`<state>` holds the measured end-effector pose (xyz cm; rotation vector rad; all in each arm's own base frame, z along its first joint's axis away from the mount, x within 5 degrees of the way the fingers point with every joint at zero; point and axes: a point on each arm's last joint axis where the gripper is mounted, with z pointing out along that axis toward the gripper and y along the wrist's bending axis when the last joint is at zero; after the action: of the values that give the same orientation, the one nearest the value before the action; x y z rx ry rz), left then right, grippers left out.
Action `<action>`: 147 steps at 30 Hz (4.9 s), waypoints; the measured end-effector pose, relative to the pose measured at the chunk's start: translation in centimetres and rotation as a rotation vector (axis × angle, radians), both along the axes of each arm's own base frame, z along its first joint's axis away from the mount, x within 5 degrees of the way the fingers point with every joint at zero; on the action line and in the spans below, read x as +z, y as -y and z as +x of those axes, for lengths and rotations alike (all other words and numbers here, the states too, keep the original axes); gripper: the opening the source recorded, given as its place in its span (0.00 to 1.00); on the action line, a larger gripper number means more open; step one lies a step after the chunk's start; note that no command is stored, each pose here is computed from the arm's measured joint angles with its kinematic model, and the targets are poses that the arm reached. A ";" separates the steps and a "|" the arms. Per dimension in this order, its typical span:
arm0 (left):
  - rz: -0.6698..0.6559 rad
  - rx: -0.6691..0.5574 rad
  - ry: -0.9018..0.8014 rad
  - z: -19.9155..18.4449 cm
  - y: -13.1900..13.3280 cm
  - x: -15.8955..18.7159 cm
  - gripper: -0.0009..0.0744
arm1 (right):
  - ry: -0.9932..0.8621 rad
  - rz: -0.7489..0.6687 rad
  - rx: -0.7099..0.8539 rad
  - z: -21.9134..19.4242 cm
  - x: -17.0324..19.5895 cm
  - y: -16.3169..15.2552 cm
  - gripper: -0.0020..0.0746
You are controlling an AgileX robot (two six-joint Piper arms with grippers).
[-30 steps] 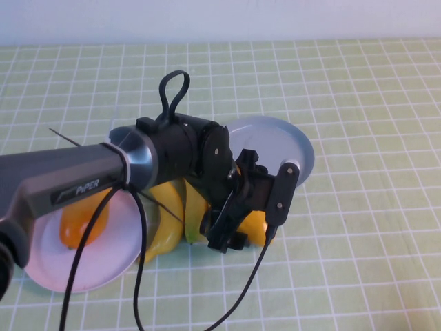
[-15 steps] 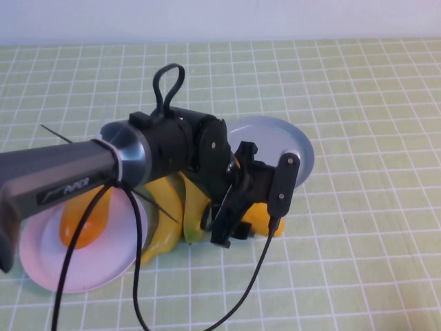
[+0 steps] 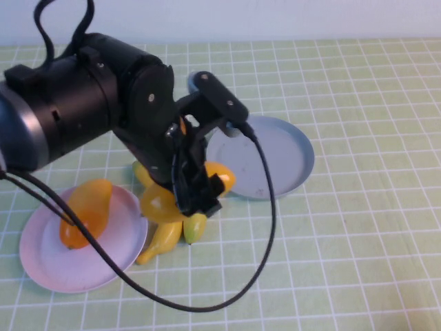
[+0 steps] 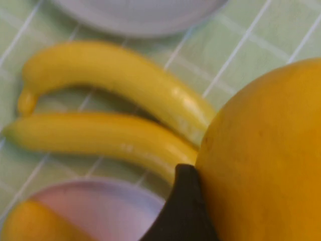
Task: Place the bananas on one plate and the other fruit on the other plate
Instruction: Put one type of fruit in the left plate, then put another type of fruit in the right plate
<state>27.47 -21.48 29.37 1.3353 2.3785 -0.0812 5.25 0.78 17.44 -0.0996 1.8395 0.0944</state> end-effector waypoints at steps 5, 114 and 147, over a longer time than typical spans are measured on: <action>0.066 0.252 -0.076 1.1 -3.3 -0.2 0.70 | 0.000 0.000 0.000 0.0 0.0 0.0 0.01; -0.780 0.592 1.054 -22.2 -20.7 -5.4 0.02 | 0.000 0.004 0.000 0.0 0.0 0.0 0.01; -0.589 0.807 0.701 -22.2 -21.2 -12.2 0.02 | 0.000 0.004 0.000 0.0 0.0 0.0 0.01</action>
<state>5.25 -0.30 17.14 0.0517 1.8725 -0.0573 5.25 0.80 17.45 -0.0971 1.8396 0.0983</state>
